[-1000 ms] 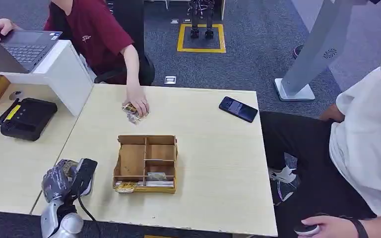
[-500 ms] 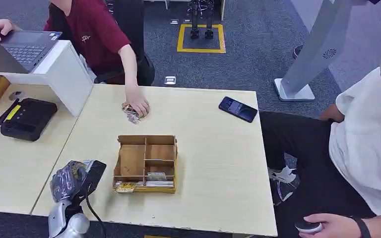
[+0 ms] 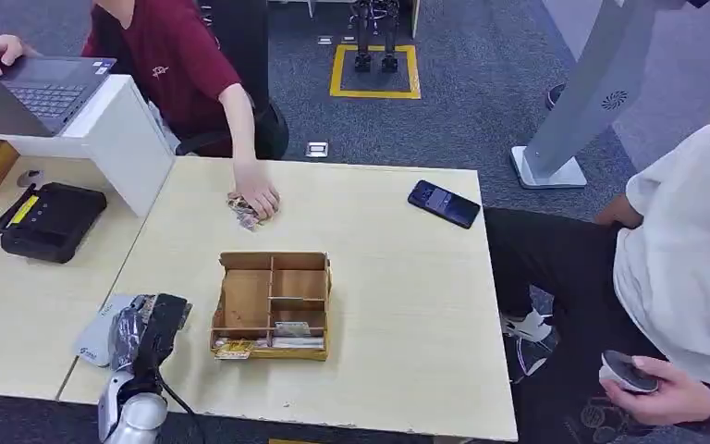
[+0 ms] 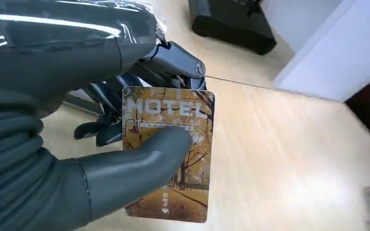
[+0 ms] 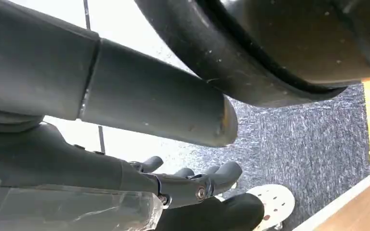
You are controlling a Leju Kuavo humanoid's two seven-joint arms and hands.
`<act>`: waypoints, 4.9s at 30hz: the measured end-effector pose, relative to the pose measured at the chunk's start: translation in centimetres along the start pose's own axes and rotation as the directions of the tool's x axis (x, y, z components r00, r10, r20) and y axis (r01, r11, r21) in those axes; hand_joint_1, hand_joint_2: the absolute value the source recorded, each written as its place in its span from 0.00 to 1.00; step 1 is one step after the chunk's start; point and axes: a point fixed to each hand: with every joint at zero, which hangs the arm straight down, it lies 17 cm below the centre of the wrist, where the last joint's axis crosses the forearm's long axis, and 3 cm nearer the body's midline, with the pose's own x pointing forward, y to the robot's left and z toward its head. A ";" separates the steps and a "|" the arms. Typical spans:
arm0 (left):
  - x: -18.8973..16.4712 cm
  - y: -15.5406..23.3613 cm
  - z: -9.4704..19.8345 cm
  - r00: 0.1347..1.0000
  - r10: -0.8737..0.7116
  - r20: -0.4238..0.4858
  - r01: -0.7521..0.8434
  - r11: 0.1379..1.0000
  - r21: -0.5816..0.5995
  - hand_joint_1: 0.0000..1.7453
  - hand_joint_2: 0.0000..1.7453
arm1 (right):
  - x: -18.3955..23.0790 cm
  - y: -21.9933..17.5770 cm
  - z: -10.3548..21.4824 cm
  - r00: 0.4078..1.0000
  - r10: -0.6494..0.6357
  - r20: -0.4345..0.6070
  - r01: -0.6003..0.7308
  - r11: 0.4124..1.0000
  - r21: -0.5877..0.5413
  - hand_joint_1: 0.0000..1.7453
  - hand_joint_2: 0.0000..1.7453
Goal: Pass the card to the sensor for recognition and then transmit it.
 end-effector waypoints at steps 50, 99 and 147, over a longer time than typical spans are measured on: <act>17.9 4.8 -7.7 0.912 0.083 0.401 -0.181 0.960 0.213 0.00 1.00 | 2.6 -0.7 0.2 0.987 0.132 0.096 -0.133 0.991 0.009 0.00 0.00; 20.8 -0.9 18.4 0.577 -0.091 0.811 0.203 0.979 -0.034 0.00 1.00 | 1.9 0.0 0.2 0.999 0.006 0.051 -0.006 1.000 -0.012 0.00 0.00; 11.6 -7.0 16.3 0.423 -0.549 0.721 0.614 0.759 0.218 0.00 1.00 | 1.9 -0.3 0.2 0.998 0.033 0.058 -0.033 0.999 -0.005 0.00 0.00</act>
